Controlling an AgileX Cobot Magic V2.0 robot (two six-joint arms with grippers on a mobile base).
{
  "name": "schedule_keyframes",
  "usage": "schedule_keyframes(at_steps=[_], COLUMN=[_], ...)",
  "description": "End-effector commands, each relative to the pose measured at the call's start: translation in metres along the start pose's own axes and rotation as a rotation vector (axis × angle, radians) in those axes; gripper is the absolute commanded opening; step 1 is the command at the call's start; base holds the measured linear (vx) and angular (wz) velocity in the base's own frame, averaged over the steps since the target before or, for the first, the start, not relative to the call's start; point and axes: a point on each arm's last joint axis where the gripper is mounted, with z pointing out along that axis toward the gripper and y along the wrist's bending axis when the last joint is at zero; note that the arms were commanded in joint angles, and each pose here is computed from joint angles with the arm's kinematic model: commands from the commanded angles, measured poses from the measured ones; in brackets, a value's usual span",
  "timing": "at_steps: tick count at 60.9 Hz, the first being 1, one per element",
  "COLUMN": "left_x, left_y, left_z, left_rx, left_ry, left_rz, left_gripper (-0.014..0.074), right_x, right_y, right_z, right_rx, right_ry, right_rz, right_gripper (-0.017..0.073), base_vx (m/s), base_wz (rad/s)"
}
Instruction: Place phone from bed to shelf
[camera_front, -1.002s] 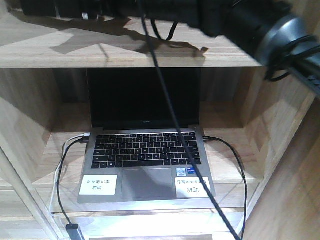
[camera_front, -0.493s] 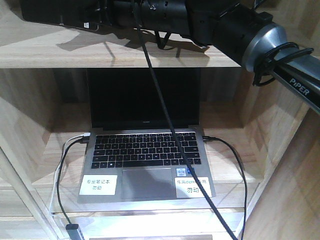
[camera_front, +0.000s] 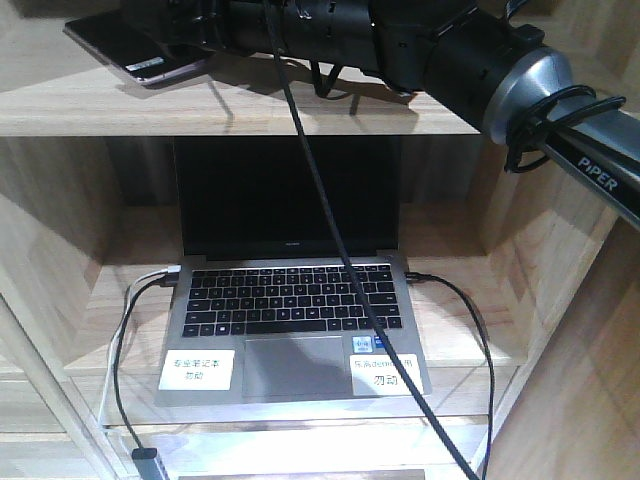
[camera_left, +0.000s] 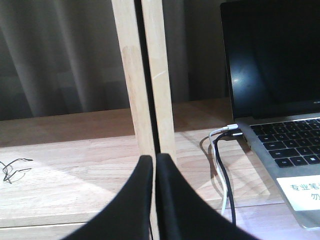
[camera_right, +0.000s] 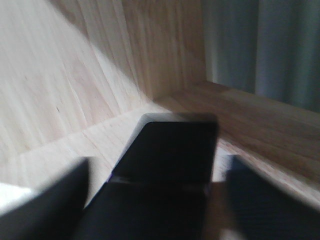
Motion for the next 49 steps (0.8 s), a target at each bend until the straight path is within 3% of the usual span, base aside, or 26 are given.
schedule_keyframes(at_steps=[1,23,30,39,49], left_x=[-0.014,-0.014,-0.014,-0.014,-0.014], left_y=[0.002,0.002,0.002,0.002,0.002], left_z=[-0.003,-0.003,-0.003,-0.003,-0.003], left_rx=[-0.010,-0.010,-0.010,-0.010,-0.010], left_ry=[-0.107,-0.107,-0.107,-0.107,-0.107], left_rz=[-0.014,-0.014,-0.014,-0.014,-0.014], left_gripper=[0.0001,0.0001,0.0001,0.0001,0.0001], right_x=[-0.045,-0.067,-0.076,-0.082,-0.078], right_y=[0.013,0.026,0.032,0.043,0.051], right_z=[-0.028,-0.053,-0.064,-0.078,-0.090], right_rx=[0.026,0.055,0.056,0.027,0.010], right_ry=[-0.121,-0.123,-0.122,-0.082,-0.031], right_rz=[-0.048,-0.114,-0.107,-0.104,-0.063], right_gripper=[0.0627,0.0489,0.0343,-0.0011,-0.0011], base_vx=[0.00,0.00,0.00,0.00,0.00], base_wz=[0.00,0.00,0.00,0.00,0.00])
